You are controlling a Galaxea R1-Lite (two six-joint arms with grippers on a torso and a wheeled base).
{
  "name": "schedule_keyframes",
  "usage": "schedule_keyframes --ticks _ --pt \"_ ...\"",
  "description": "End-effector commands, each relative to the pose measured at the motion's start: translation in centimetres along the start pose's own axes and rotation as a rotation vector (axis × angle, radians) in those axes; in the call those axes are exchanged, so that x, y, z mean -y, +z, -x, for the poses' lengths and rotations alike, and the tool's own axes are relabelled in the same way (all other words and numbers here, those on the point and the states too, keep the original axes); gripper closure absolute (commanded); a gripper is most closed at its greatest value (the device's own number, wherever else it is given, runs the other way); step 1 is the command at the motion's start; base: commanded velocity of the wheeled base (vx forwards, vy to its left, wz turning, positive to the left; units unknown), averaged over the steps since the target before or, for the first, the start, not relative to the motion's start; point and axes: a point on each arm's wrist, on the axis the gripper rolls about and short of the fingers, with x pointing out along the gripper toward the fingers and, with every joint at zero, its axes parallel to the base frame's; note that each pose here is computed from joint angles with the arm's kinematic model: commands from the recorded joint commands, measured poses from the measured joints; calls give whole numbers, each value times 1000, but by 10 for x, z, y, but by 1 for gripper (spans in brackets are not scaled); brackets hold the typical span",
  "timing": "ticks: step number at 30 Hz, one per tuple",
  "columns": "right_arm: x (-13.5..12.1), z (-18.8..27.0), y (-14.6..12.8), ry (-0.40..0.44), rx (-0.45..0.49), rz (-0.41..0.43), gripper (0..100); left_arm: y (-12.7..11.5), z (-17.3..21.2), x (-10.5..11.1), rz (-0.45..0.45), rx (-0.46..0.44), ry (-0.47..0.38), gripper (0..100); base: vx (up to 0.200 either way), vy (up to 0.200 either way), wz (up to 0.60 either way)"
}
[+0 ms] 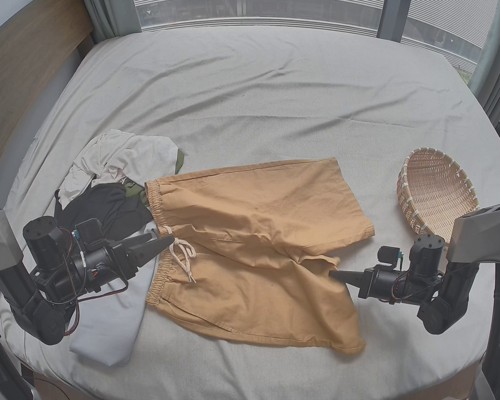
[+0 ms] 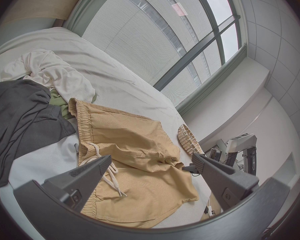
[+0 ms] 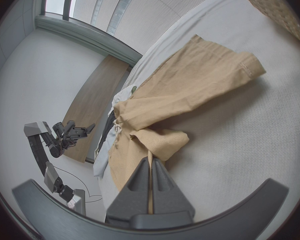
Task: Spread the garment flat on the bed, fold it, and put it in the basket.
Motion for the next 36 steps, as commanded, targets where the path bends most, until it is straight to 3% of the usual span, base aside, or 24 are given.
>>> schedule_keyframes --ticks 1,8,13,21,27,28,36 --pt "-45 13 0 54 -7 42 100 1 0 0 -2 2 -2 0 0 0 0" --pt "-59 -2 -13 60 -31 123 100 1 0 0 -1 2 -2 0 0 0 0" --pt "-61 -11 -25 63 -69 126 100 0 0 0 -2 1 -1 0 0 0 0" --pt "-49 -32 -51 16 -135 197 100 1 0 0 -3 3 -1 0 0 0 0" --pt "-53 -38 -54 20 -135 212 100 0 0 0 -2 2 0 0 0 0 0" --pt "-55 -39 -54 29 -137 215 0 0 0 0 -1 1 1 0 0 0 0" --pt "-68 -36 -49 59 -120 225 0 0 0 -1 0 0 1 0 0 0 0"
